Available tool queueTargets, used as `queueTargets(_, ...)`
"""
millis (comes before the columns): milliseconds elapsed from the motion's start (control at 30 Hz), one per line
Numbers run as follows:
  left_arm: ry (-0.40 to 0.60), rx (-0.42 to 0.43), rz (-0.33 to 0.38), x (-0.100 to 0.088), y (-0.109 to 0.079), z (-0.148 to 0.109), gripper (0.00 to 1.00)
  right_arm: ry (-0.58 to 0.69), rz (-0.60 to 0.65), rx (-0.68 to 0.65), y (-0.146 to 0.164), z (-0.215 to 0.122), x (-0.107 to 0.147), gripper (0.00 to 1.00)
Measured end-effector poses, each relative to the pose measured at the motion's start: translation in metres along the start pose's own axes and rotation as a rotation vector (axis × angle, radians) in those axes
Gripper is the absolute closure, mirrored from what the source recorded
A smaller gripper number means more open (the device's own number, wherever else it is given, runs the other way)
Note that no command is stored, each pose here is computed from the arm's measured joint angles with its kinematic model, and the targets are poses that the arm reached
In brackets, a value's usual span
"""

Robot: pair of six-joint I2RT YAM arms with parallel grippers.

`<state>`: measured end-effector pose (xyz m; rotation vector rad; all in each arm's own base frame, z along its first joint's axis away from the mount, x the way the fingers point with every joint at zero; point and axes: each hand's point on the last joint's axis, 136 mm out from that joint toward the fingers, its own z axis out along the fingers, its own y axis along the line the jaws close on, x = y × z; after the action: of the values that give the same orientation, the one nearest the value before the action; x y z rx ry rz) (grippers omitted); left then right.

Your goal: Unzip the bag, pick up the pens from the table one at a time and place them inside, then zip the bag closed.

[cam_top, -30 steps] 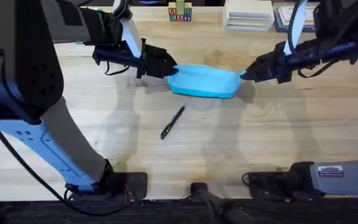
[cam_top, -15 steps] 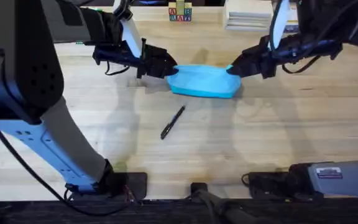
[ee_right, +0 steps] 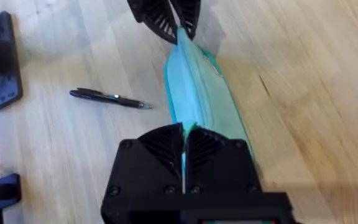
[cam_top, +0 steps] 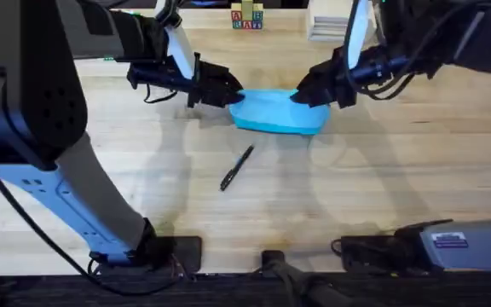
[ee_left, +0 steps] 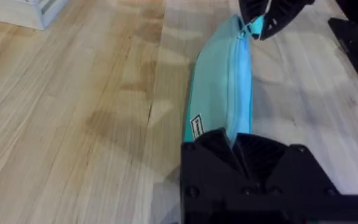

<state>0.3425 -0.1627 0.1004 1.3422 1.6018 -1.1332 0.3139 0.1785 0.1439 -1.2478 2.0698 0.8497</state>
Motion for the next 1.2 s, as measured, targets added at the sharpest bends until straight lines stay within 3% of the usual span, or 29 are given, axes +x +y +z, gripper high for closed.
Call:
queueTargets(800, -0.001, -0.021, 0.004, 0.001, 0.005, -0.006, 0.958, -0.034, -0.253, -0.023, 0.033, 0.043, -0.043, 0.971)
queueTargets(1200, 0.000, -0.022, 0.006, 0.001, 0.005, -0.006, 0.958, -0.085, -0.228, -0.049, 0.027, 0.065, -0.052, 0.971)
